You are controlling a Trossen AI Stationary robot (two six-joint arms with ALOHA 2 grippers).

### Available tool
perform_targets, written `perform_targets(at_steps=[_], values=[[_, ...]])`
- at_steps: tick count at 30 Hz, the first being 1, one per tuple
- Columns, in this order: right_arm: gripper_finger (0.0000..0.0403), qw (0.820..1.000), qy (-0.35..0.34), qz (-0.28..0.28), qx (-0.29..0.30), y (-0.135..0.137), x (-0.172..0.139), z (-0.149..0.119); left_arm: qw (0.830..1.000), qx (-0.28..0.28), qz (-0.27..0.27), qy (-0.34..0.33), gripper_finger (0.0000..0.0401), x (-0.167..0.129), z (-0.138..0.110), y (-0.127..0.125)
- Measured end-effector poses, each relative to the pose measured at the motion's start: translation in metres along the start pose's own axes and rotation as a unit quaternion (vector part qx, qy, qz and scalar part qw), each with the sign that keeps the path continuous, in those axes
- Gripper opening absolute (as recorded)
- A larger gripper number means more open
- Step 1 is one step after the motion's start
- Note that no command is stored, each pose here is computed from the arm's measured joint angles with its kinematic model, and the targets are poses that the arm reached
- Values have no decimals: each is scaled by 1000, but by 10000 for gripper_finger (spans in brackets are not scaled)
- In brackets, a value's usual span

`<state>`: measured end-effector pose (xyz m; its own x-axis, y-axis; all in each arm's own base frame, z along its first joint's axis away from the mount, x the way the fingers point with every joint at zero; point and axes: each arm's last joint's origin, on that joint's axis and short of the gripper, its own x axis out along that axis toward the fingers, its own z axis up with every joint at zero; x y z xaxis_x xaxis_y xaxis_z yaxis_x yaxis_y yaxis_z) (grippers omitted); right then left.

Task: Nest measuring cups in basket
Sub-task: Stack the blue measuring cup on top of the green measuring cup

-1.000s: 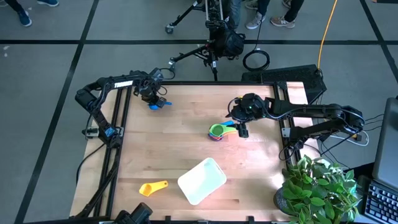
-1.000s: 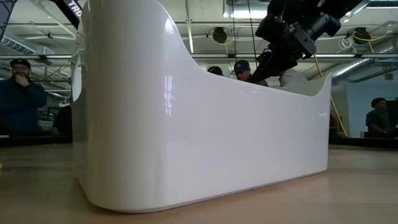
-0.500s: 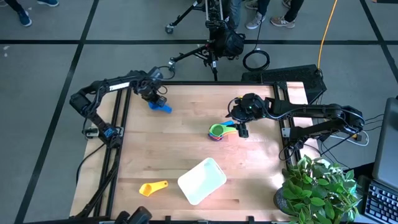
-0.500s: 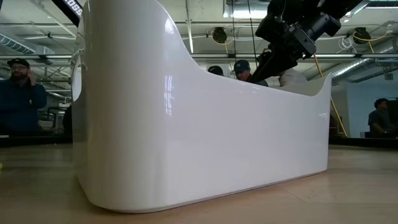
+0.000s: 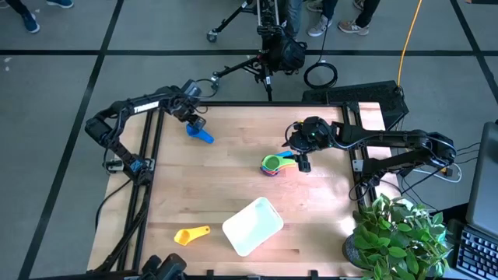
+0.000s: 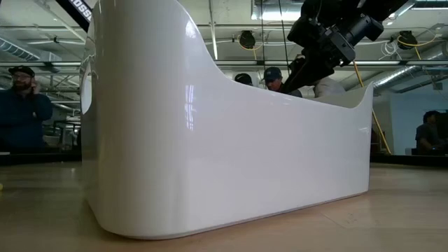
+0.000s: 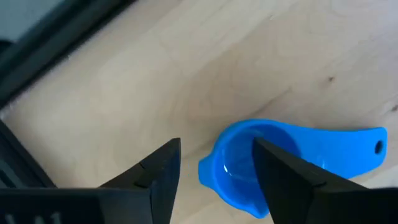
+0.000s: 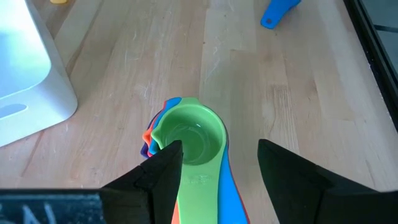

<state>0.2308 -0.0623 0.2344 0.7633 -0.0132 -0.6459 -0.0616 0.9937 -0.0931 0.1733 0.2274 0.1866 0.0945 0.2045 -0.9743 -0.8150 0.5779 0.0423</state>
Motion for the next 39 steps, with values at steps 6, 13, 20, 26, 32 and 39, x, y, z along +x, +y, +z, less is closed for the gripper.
perform_targets(at_steps=[6,13,20,26,32,39], values=[[201,1000,-1,-1,0,0,0,0,999,37,-19,-6,186,0,1,2],[201,1000,3,-13,0,-1,0,0,998,57,-24,11,162,7,1,6],[201,1000,3,-13,0,-1,0,0,996,70,-27,37,172,23,1,5],[201,1000,3,-13,0,-1,0,0,996,72,-27,46,155,25,1,4],[201,1000,3,-13,0,-1,0,0,994,71,-29,72,62,24,-5,-1],[201,1000,3,-13,0,-1,0,0,995,42,-54,74,35,23,-5,-10]])
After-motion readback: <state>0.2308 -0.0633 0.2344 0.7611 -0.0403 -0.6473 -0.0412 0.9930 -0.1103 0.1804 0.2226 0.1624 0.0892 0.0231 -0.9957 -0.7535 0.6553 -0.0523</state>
